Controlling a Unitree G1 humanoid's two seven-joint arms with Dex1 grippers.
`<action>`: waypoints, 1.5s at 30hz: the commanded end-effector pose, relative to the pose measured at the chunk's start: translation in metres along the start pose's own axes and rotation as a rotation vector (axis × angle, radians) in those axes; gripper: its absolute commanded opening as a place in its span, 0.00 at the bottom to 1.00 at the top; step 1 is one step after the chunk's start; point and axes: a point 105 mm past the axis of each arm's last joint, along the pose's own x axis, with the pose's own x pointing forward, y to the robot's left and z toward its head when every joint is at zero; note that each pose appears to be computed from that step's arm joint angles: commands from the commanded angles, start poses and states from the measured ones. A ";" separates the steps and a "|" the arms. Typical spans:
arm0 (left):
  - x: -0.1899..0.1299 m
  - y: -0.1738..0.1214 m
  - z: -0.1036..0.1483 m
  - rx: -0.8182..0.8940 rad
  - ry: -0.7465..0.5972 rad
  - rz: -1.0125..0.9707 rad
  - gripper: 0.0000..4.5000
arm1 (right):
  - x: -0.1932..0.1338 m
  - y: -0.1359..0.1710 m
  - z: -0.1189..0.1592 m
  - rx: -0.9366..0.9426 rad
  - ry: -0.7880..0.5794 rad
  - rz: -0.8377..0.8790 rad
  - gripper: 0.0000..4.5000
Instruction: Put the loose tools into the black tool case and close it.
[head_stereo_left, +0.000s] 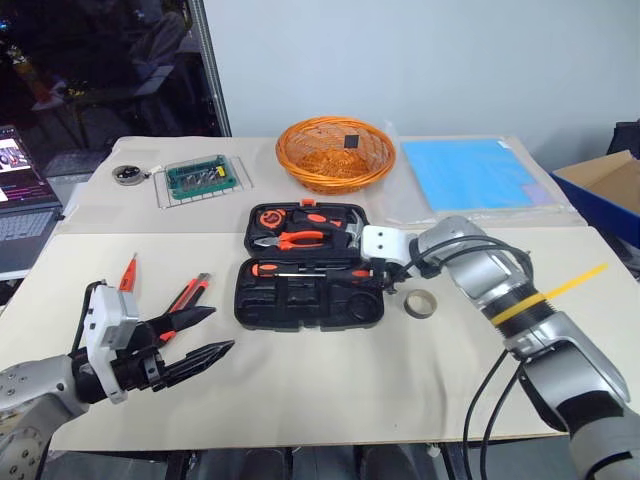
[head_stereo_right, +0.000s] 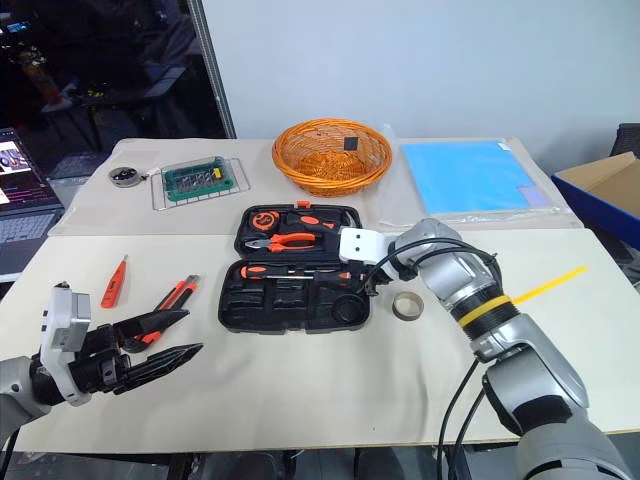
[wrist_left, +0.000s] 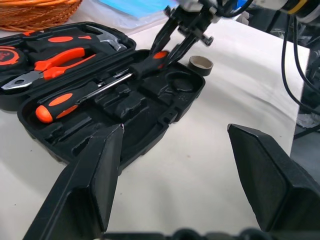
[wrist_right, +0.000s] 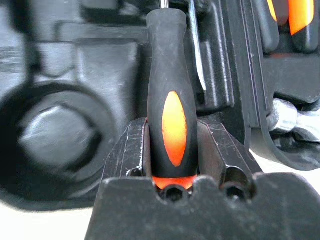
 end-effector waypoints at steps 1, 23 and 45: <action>0.003 -0.007 0.010 0.056 -0.018 -0.022 0.79 | -0.003 -0.005 -0.008 -0.037 0.050 0.003 0.22; 0.006 -0.004 0.006 0.058 -0.015 -0.032 0.79 | -0.018 -0.005 0.017 -0.120 -0.085 0.034 0.71; 0.009 0.010 0.002 0.055 -0.039 0.008 0.79 | 0.013 0.011 0.049 0.311 -0.395 -0.528 0.00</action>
